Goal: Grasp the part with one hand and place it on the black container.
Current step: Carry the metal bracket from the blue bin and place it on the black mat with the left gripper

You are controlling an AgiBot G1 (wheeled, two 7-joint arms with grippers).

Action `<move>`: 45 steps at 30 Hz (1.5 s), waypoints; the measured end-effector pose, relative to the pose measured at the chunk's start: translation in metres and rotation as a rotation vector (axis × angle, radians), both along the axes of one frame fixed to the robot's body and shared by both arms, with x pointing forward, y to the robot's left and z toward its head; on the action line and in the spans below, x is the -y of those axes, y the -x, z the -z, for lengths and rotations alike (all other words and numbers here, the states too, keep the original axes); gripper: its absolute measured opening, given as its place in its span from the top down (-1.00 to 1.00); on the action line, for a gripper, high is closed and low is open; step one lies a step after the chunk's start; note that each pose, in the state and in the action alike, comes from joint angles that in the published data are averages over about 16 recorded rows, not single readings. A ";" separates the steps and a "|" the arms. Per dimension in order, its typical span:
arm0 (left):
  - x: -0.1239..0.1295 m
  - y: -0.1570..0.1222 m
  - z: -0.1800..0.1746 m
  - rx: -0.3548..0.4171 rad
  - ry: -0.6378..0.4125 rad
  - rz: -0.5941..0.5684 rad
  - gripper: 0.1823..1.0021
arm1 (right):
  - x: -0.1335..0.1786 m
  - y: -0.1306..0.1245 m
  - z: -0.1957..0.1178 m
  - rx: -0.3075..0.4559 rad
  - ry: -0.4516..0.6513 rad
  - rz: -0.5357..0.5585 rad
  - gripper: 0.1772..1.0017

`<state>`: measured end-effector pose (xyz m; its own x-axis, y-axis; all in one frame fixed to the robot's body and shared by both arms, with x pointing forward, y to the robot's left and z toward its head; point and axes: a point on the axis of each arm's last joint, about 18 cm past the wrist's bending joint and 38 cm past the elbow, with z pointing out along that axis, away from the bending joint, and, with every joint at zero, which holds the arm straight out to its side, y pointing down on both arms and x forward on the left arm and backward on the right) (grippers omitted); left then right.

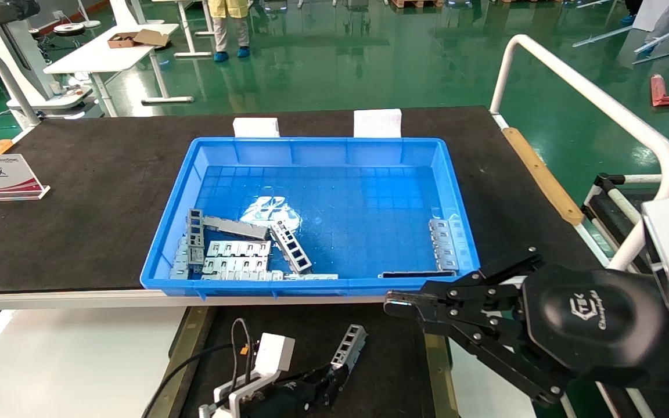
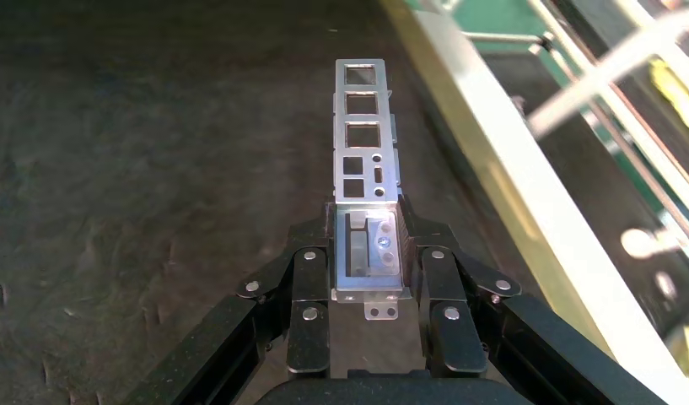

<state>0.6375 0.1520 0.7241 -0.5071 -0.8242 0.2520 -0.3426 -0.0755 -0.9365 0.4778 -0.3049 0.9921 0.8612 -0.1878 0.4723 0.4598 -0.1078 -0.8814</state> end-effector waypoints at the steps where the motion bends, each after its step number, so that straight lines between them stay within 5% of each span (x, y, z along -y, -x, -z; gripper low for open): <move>1: 0.003 -0.002 0.002 -0.007 0.009 -0.014 0.66 | 0.000 0.000 0.000 0.000 0.000 0.000 0.97; 24: 0.037 -0.032 0.021 -0.118 0.150 -0.215 0.66 | 0.000 0.000 0.000 0.000 0.000 0.000 0.97; 45: 0.045 -0.033 0.034 -0.127 0.161 -0.238 0.59 | 0.000 0.000 0.000 0.000 0.000 0.000 0.86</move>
